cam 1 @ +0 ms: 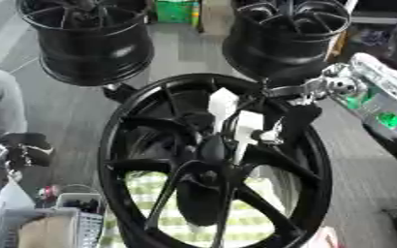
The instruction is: Pull the pin out of the wheel hub.
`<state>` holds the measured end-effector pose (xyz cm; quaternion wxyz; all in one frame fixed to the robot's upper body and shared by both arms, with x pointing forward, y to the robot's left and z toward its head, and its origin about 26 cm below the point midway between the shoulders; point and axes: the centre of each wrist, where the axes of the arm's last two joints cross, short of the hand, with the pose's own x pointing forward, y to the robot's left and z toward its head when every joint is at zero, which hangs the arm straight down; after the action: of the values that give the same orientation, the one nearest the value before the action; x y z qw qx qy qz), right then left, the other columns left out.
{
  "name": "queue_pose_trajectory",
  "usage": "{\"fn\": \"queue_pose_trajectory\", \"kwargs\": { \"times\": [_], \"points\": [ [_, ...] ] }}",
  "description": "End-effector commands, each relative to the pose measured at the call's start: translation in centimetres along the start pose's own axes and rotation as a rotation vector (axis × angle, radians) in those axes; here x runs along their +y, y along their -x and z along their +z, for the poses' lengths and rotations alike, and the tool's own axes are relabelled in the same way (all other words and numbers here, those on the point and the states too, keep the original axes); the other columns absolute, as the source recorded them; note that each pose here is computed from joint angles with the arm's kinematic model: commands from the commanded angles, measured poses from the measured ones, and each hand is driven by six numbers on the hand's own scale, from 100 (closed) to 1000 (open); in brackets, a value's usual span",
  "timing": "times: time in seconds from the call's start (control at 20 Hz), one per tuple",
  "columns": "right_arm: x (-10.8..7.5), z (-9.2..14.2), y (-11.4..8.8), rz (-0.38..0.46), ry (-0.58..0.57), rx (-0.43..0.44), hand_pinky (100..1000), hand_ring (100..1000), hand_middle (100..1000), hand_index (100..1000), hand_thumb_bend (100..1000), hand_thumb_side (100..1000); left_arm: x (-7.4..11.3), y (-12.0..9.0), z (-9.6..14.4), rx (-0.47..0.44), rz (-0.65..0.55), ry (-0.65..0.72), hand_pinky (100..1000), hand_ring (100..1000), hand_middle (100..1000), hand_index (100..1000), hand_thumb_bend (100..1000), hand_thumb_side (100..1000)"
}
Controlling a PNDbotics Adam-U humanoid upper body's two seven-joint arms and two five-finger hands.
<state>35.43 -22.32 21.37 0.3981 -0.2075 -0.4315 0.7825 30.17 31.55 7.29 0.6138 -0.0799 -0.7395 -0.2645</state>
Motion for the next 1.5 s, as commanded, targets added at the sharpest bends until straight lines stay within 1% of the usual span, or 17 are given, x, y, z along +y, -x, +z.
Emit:
{"fn": "queue_pose_trajectory", "kwargs": {
  "times": [0.05,0.25,0.5,0.85,1.2,1.4,1.5],
  "points": [
    [-0.4,0.4,0.3,0.007,0.015,0.016,832,861,890,948,238,551,0.3,-0.9,-0.3,-0.020,-0.028,0.009,682,636,646,777,100,909],
    [-0.4,0.2,0.2,-0.001,0.018,0.009,827,853,873,937,229,541,0.4,-0.9,-0.3,-0.019,-0.028,0.008,681,637,646,776,100,909],
    [-0.3,0.1,-0.1,-0.008,0.021,-0.006,816,833,822,914,217,531,0.4,-0.9,-0.3,-0.019,-0.028,0.007,681,638,647,776,100,910],
    [0.0,-0.4,-0.5,-0.025,0.015,-0.028,804,816,775,878,203,527,0.3,-0.9,-0.2,-0.018,-0.027,0.008,680,639,647,776,100,910],
    [0.8,-0.5,-0.2,-0.042,0.028,-0.024,786,773,674,788,160,490,0.3,-0.9,-0.2,-0.017,-0.027,0.007,679,640,647,776,100,911],
    [1.1,-0.4,0.1,-0.052,0.059,-0.014,759,734,571,703,119,446,0.3,-0.9,-0.2,-0.017,-0.028,0.006,679,640,647,776,100,911],
    [1.1,-0.3,0.2,-0.053,0.095,-0.006,741,708,525,663,100,414,0.3,-0.9,-0.2,-0.016,-0.028,0.006,679,641,647,776,100,912]
  ]
}}
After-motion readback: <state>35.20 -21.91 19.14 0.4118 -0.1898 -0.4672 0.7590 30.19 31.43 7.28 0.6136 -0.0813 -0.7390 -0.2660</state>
